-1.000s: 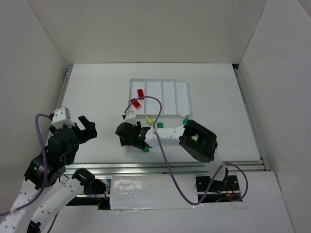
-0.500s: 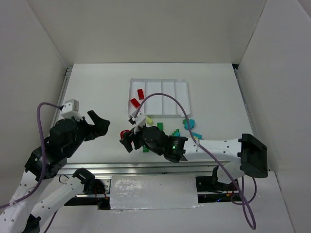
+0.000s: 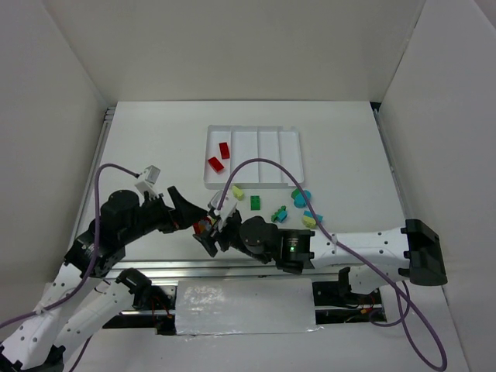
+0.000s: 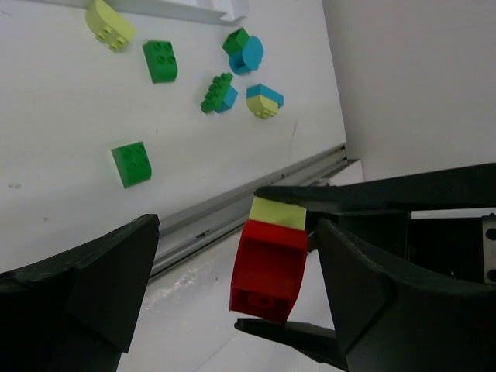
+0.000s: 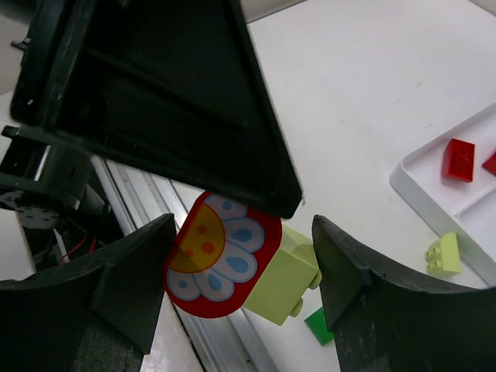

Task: Sort the legos into containers by color

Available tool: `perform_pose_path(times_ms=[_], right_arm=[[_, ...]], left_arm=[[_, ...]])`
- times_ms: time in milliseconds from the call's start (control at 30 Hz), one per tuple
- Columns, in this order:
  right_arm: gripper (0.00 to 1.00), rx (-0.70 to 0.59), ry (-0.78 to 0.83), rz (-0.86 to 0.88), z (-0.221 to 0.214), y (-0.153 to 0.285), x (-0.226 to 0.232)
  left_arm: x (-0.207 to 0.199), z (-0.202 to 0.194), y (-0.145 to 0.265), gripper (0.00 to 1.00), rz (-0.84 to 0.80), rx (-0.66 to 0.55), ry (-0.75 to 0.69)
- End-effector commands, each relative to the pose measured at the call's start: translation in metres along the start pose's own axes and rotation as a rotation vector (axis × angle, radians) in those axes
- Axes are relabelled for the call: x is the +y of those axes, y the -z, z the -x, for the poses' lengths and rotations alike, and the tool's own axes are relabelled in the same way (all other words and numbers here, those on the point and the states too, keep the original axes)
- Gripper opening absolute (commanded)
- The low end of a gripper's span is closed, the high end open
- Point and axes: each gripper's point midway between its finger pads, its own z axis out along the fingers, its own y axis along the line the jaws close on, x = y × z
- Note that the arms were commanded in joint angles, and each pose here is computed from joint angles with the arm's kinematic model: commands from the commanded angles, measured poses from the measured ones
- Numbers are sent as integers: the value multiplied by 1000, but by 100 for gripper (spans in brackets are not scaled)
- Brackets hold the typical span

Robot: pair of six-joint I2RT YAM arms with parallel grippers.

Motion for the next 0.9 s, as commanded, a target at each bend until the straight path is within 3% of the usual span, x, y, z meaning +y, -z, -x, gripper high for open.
perform_pose_path(times_ms=[0,200,367,500,600,700,733,767,800,833,867], right_arm=[[24,-66,21,-52,26,-1,-8],[25,-87,14,-37,34,1,-6],[25,-91,15,-53,38,-3,-6],[25,-82,19,-75,39,-9,-7],[25,-76,20,-70,41,-13,-4],[26,-81,16,-52,44,-14,-1],[33,-69,18,-38,41,-15,3],[47,-65,15,-29,41,-15,4],[67,-56,2,-21,38,-15,5],[93,-35,2,-5,34,-14,8],[100,-25,-2,11,33,-14,10]], left_arm=[[-35,-1,6,95,-175,22,5],[-43,-12,8,86,-262,60,5],[-50,-21,5,60,-335,98,11],[-53,-25,5,59,-365,114,-4],[-54,-28,5,42,-386,127,-17],[-54,-27,5,12,-387,121,-46],[-55,-24,6,0,-387,111,-56],[-55,-22,7,0,-380,98,-77],[-54,-21,8,0,-368,94,-85],[-57,-16,11,0,-371,73,-99],[-57,-12,12,0,-364,52,-118]])
